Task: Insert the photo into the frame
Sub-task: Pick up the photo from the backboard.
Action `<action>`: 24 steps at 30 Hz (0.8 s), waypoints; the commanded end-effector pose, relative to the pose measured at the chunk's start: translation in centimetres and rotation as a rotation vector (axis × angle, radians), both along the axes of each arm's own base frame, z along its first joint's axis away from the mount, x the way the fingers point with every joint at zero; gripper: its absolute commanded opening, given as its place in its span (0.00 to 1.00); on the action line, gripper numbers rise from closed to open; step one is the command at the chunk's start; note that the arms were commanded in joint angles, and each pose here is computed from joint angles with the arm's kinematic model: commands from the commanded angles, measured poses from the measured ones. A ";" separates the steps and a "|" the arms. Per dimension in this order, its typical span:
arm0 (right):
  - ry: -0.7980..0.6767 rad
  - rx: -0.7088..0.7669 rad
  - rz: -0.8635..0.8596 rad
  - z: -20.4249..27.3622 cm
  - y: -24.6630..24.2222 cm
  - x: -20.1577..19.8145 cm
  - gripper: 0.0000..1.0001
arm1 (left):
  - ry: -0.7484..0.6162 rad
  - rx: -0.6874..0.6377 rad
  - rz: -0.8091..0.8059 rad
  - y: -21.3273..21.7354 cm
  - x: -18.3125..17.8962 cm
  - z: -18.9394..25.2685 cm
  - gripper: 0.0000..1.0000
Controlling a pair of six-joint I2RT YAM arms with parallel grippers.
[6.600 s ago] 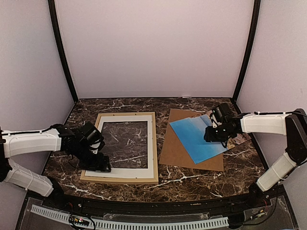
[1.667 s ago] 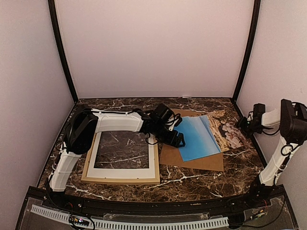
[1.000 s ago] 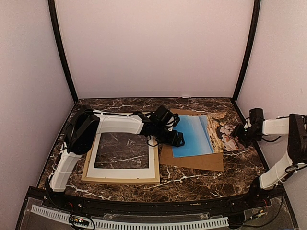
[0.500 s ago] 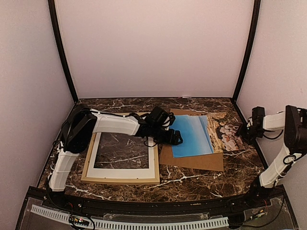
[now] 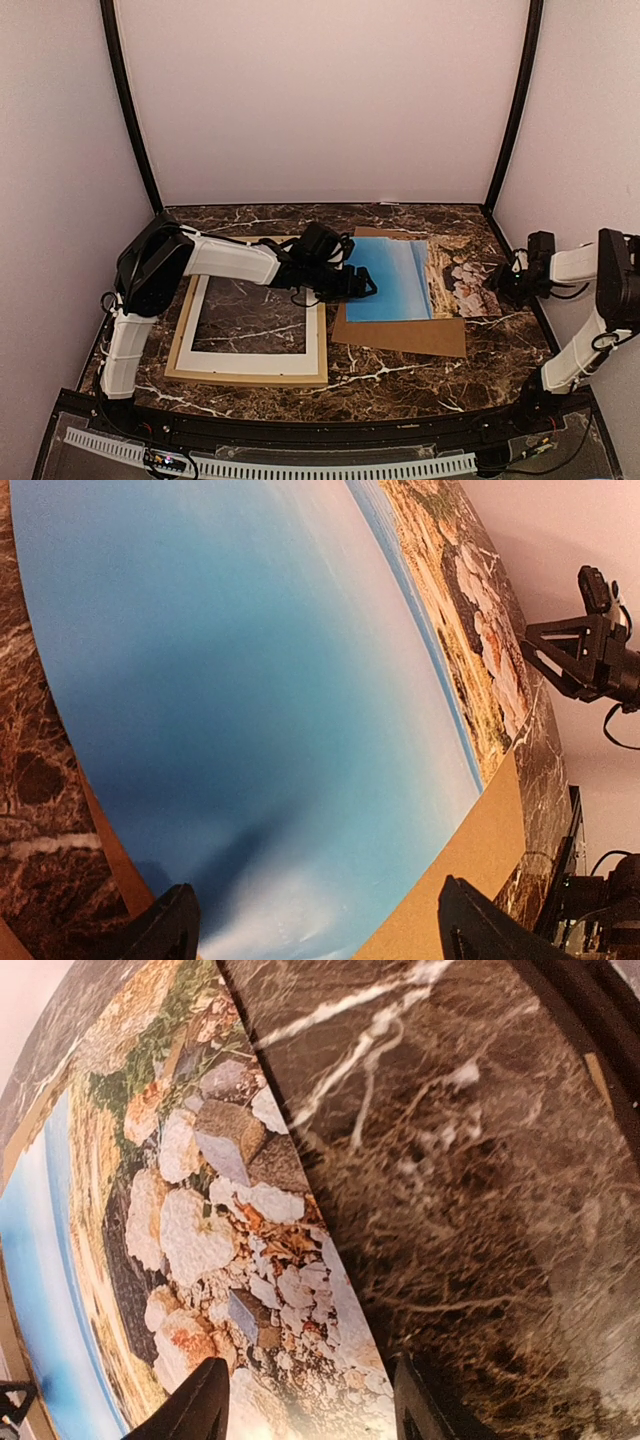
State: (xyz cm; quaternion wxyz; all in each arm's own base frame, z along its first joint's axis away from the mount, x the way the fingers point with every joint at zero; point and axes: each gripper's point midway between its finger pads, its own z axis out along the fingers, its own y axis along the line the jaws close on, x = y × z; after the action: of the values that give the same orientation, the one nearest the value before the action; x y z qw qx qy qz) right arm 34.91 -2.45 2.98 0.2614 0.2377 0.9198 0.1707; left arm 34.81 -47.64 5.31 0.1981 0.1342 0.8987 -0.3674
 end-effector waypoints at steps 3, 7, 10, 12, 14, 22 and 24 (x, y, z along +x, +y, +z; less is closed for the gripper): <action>0.069 0.157 0.063 -1.3 3.4 -3.2 0.55 | 0.132 0.091 0.026 2.5 -2.1 -3.9 0.85; 0.060 0.208 0.087 -1.4 4.3 -3.5 0.54 | 0.123 0.092 0.029 2.4 -1.9 -3.9 0.85; 0.053 0.260 0.104 -1.4 5.1 -3.5 0.53 | 0.120 0.100 0.032 2.6 -1.8 -4.2 0.85; 0.045 0.289 0.114 -1.3 5.5 -3.4 0.52 | 0.118 0.104 0.033 2.8 -1.8 -4.3 0.84; 0.035 0.323 0.122 -1.2 6.0 -3.2 0.51 | 0.121 0.111 0.032 2.9 -1.9 -4.6 0.84; 0.009 0.420 0.147 -0.6 7.2 -2.8 0.46 | 0.134 0.127 0.025 3.1 -2.3 -5.6 0.84; -0.008 0.443 0.160 -0.3 7.5 -2.5 0.45 | 0.139 0.140 0.021 3.3 -2.4 -5.9 0.84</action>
State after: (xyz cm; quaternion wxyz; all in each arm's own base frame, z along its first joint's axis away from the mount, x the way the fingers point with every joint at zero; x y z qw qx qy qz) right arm 33.62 3.26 3.32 0.2303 0.2120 0.8859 0.3424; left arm 34.84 -47.63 5.45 0.2021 0.1236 0.8947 -0.3786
